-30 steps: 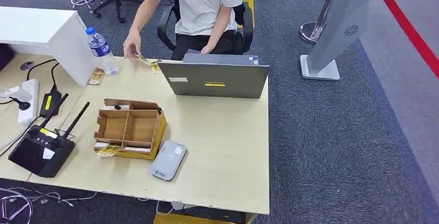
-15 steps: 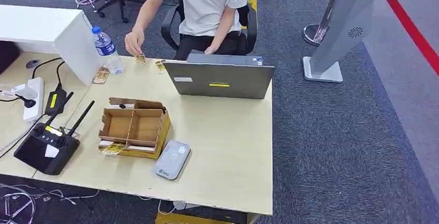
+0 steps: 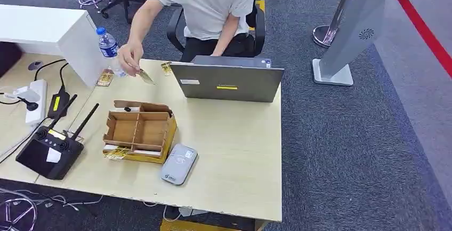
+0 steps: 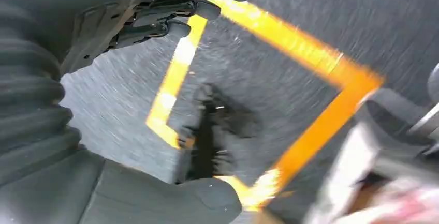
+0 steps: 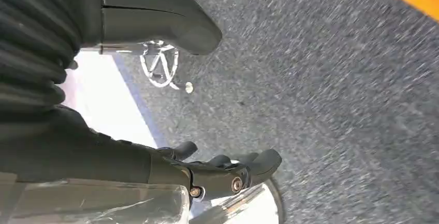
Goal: Pass the card to the sensor for recognition and then transmit it.
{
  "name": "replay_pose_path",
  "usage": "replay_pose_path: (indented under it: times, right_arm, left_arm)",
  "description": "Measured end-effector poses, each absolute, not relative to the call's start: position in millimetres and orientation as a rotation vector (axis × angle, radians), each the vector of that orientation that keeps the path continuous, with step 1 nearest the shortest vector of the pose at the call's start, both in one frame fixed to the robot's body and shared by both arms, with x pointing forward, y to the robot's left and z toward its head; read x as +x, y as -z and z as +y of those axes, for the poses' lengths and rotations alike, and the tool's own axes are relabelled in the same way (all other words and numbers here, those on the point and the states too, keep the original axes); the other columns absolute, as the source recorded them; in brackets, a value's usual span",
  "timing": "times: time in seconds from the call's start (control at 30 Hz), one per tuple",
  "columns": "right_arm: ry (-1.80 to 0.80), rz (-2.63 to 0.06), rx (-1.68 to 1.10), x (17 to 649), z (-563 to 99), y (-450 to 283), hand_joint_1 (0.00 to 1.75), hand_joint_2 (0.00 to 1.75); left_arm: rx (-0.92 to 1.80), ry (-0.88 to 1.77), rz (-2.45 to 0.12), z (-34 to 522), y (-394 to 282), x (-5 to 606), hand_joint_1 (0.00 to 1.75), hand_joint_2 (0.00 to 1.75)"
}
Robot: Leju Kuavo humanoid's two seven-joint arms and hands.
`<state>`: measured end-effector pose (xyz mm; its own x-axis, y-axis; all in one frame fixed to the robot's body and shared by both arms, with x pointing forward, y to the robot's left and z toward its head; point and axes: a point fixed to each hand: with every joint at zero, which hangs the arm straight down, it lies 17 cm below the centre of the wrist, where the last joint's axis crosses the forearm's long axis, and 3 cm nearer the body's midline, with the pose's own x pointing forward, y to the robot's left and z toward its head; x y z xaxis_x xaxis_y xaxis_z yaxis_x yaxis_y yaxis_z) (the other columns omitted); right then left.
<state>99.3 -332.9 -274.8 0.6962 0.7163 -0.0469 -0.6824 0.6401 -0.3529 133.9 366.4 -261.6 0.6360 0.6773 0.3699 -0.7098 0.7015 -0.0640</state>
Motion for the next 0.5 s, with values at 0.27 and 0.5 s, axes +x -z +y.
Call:
replay_pose_path:
  times: [0.27, 0.5]
  right_arm:
    - [-0.633, -0.118, -0.268, 81, -315, 279, 0.00, 0.00]
    - [-0.474, -0.140, -0.195, 67, -302, 282, 0.00, 0.00]
  left_arm:
    - [0.042, -0.551, -0.316, 317, 271, 109, 0.00, 0.00]
    - [0.038, -0.414, -0.283, 303, 274, 89, 0.00, 0.00]
